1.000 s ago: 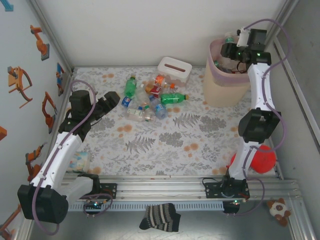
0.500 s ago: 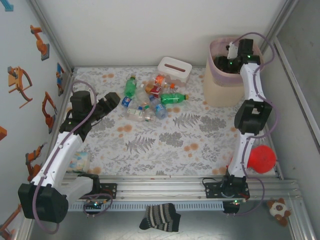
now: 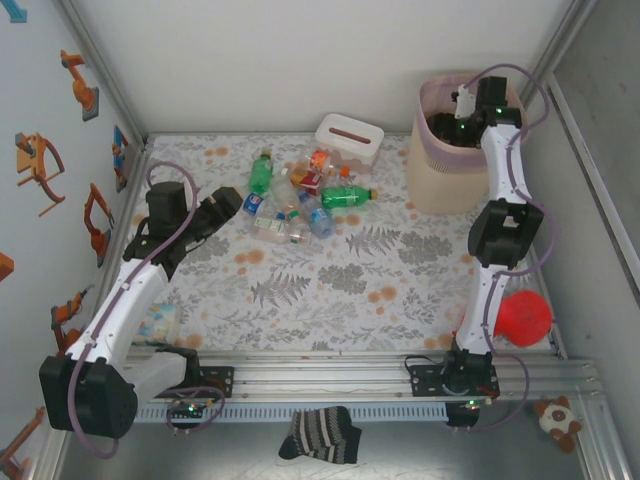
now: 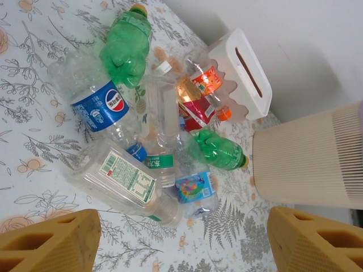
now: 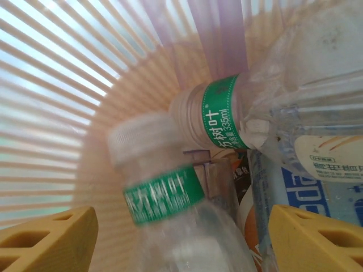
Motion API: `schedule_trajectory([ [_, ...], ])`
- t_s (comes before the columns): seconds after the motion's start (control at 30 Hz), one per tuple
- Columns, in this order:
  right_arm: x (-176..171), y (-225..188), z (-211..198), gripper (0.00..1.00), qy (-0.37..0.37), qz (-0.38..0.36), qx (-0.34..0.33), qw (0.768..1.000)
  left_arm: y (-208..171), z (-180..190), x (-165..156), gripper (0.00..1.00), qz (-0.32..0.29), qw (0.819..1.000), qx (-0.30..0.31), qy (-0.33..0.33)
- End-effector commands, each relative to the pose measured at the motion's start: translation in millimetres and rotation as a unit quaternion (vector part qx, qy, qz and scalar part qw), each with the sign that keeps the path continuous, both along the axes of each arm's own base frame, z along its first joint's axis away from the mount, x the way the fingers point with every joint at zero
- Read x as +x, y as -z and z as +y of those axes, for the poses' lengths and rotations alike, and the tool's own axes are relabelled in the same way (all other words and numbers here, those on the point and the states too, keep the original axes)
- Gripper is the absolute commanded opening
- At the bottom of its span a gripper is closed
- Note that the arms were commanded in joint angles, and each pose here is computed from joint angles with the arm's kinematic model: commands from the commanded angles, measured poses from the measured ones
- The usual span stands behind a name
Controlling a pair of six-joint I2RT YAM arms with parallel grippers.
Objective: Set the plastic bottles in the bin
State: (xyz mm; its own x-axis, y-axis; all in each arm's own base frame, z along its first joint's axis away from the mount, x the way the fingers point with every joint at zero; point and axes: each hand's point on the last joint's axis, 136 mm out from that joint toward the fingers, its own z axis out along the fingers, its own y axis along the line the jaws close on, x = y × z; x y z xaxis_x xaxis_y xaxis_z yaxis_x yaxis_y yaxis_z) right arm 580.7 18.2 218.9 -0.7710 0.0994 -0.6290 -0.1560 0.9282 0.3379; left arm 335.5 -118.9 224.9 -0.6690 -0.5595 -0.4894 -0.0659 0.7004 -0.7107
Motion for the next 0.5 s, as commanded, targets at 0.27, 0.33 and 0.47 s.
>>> schedule_trajectory([
  [0.27,-31,-128,2,0.79,0.010,-0.116,0.002,0.993,-9,-8,7,0.77,-0.013,1.000,-0.009,0.018],
  [0.33,-37,-141,4,0.78,0.009,-0.129,0.003,0.992,-11,-11,9,0.77,-0.016,1.000,-0.008,0.024],
  [0.47,-53,-163,14,0.76,-0.003,-0.147,0.009,0.989,-14,-12,15,0.77,-0.013,0.999,0.007,0.035],
])
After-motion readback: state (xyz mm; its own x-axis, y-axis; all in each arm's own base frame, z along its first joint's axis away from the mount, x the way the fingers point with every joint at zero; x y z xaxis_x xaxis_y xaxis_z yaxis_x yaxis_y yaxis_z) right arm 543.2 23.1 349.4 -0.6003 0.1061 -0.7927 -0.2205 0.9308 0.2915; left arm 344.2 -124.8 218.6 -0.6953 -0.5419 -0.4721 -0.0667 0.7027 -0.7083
